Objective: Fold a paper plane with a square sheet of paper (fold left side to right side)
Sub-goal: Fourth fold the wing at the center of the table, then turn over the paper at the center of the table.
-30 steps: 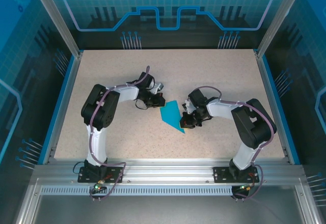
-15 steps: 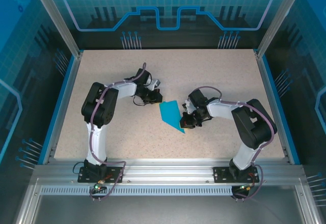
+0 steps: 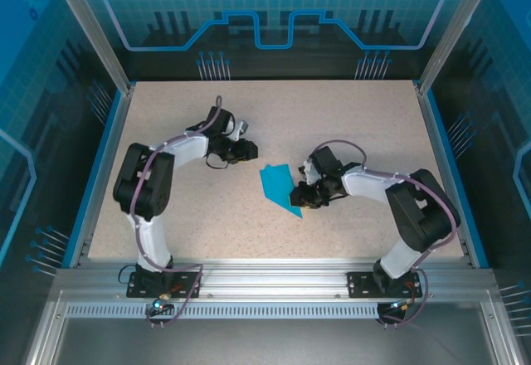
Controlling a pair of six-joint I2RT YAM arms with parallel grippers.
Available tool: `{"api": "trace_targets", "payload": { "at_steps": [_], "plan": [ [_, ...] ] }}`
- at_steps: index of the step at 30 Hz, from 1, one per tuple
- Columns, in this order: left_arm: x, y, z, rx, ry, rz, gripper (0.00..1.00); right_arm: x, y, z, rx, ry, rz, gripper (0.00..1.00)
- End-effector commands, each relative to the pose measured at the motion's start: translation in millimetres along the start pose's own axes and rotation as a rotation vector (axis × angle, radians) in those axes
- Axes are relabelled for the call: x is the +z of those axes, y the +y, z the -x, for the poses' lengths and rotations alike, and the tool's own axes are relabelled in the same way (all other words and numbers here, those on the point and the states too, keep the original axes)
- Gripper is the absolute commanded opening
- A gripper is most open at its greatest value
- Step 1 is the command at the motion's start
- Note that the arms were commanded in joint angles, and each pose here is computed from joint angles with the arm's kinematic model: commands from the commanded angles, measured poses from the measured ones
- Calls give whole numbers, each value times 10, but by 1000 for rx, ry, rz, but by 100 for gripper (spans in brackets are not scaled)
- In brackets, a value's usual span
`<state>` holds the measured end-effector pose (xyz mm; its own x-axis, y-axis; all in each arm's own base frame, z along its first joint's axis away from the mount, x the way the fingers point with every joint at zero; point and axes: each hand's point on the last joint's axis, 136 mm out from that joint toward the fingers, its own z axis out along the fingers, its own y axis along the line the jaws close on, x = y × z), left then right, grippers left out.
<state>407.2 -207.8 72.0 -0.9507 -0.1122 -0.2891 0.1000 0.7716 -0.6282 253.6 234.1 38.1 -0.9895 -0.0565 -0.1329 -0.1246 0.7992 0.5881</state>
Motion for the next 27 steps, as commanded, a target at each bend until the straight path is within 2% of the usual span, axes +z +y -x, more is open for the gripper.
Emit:
{"api": "trace_targets", "payload": {
  "at_steps": [1, 4, 8, 15, 23, 27],
  "plan": [
    [-192, -146, -39, -54, -43, -58, 44, -263, 196, 297, -99, -146, 13, 48],
    [-193, -185, -212, -116, -15, -108, 48, -392, 161, 419, -131, -195, -22, 61],
    [-72, -271, -461, -178, 42, -183, 52, -410, 150, 513, -148, -226, -6, 66],
    [227, -326, -735, -219, 136, -200, 53, -378, 121, 567, -115, -280, 15, 67],
    [431, -367, -767, -227, 174, -201, 51, -358, 95, 508, -91, -273, 22, 66],
    [502, -404, -794, -222, 194, -198, 45, -405, 80, 496, -88, -283, 6, 66]
  ]
}}
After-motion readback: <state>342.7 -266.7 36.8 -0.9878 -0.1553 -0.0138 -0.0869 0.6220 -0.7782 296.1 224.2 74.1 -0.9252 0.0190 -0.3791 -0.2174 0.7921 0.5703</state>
